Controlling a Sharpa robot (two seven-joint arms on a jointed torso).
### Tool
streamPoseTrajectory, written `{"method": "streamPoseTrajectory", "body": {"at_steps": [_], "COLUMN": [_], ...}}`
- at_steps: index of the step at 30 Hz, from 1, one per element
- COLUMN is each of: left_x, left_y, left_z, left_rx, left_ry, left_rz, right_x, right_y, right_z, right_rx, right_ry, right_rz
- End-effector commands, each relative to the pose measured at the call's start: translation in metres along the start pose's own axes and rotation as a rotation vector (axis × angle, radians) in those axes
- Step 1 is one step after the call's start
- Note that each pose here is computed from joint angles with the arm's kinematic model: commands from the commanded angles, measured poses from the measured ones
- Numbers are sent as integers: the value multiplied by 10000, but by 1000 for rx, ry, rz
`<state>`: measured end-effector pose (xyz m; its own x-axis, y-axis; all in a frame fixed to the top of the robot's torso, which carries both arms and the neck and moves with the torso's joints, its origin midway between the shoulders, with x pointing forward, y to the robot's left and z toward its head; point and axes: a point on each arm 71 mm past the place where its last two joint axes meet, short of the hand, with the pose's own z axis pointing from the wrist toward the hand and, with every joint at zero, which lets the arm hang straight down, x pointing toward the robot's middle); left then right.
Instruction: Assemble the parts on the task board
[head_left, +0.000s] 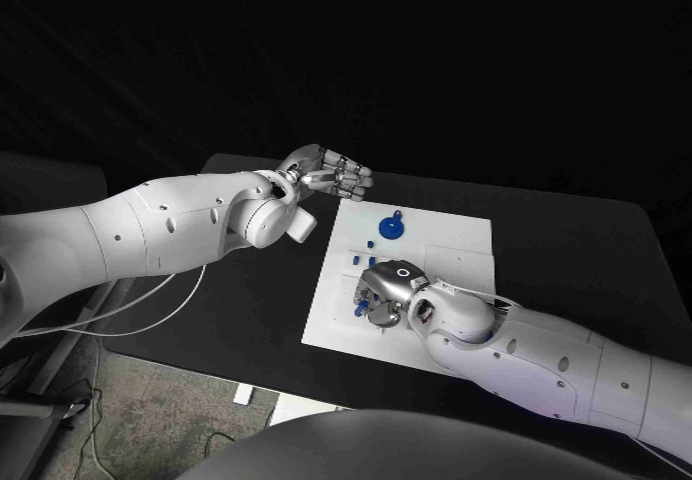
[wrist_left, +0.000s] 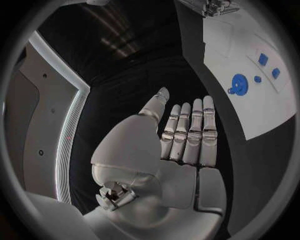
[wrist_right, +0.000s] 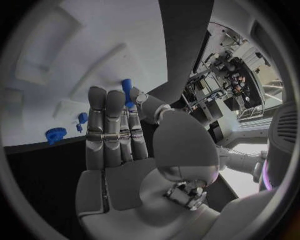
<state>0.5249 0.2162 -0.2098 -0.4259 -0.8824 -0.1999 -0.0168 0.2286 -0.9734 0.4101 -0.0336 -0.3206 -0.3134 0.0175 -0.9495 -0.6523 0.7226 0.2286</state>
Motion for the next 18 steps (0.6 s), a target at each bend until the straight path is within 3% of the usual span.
{"method": "streamPoseTrajectory", "body": {"at_steps": [1, 18], "left_x": [24, 35], "left_y": [-14, -15], "left_z": [7, 11], "left_rx": [6, 5], "left_ry": [16, 20], "left_rz": [-9, -10], "right_x": [3, 45], "right_y": [-8, 78], "right_z": [-2, 29], "right_rx": [11, -27], "right_ry": [-4, 58], "right_rz": [-22, -19]}}
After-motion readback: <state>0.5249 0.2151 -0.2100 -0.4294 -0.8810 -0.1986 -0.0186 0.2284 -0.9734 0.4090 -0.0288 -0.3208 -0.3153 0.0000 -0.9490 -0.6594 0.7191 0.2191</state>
